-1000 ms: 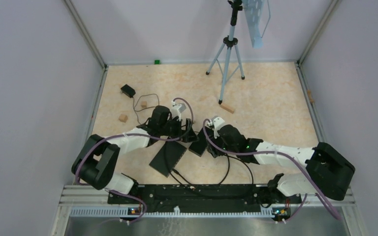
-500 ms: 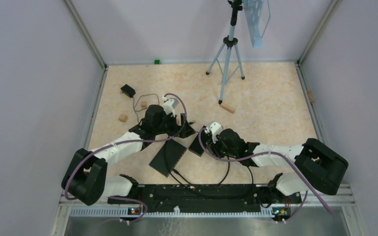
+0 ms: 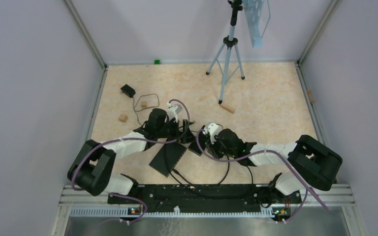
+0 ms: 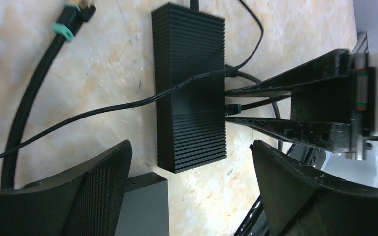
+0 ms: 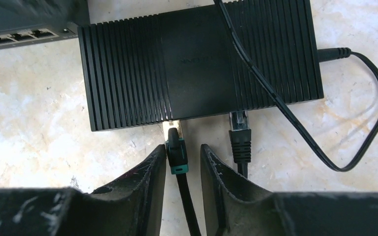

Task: Insert the plug into the switch port
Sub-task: Insert the connector into the switch port, then pick up the connector from the center of the board.

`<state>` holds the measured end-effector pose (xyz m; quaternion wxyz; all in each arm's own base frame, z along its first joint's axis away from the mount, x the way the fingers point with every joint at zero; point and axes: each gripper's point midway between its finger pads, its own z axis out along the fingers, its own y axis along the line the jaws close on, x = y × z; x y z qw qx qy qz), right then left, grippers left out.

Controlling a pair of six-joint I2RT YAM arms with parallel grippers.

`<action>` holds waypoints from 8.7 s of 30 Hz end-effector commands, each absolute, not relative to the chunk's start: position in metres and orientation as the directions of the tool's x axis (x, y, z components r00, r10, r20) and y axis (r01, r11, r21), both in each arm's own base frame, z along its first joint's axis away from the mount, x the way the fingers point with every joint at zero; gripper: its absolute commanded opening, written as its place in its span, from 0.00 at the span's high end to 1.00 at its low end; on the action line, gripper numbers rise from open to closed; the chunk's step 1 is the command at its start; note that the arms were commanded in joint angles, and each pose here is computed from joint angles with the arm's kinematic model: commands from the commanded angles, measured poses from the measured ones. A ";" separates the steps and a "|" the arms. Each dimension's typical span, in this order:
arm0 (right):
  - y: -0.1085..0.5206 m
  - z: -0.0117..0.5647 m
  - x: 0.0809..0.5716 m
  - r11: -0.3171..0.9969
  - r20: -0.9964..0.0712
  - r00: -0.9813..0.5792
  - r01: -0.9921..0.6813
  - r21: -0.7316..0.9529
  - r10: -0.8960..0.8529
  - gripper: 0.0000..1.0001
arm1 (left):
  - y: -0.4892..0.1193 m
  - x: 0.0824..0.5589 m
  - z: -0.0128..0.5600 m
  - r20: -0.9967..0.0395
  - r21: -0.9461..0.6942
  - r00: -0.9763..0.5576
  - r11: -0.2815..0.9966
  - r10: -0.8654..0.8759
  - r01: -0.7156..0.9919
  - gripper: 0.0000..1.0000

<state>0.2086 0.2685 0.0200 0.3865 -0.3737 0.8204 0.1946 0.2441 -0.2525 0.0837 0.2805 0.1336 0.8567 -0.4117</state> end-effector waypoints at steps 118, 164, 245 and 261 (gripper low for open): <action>0.310 0.078 0.269 0.618 -0.920 -0.236 -0.786 -0.008 -0.312 1.00 | -0.302 0.137 -0.011 -0.341 -0.769 -0.882 0.442 0.326 0.461 0.71; 0.287 0.124 0.244 0.682 -0.858 -0.442 -0.714 0.159 -0.263 0.51 | -0.149 0.259 0.063 -0.588 -0.232 -0.807 0.967 -0.052 0.107 0.27; 0.290 0.240 0.261 0.570 -0.584 -0.590 -0.238 0.786 0.558 0.38 | -0.233 0.210 0.220 -0.663 -0.635 -0.730 0.640 -0.164 0.433 1.00; 0.367 0.248 0.283 0.461 -0.407 -0.662 -0.105 0.881 0.629 0.38 | -0.226 0.245 0.219 -0.770 -0.511 -0.620 0.727 -0.150 0.458 1.00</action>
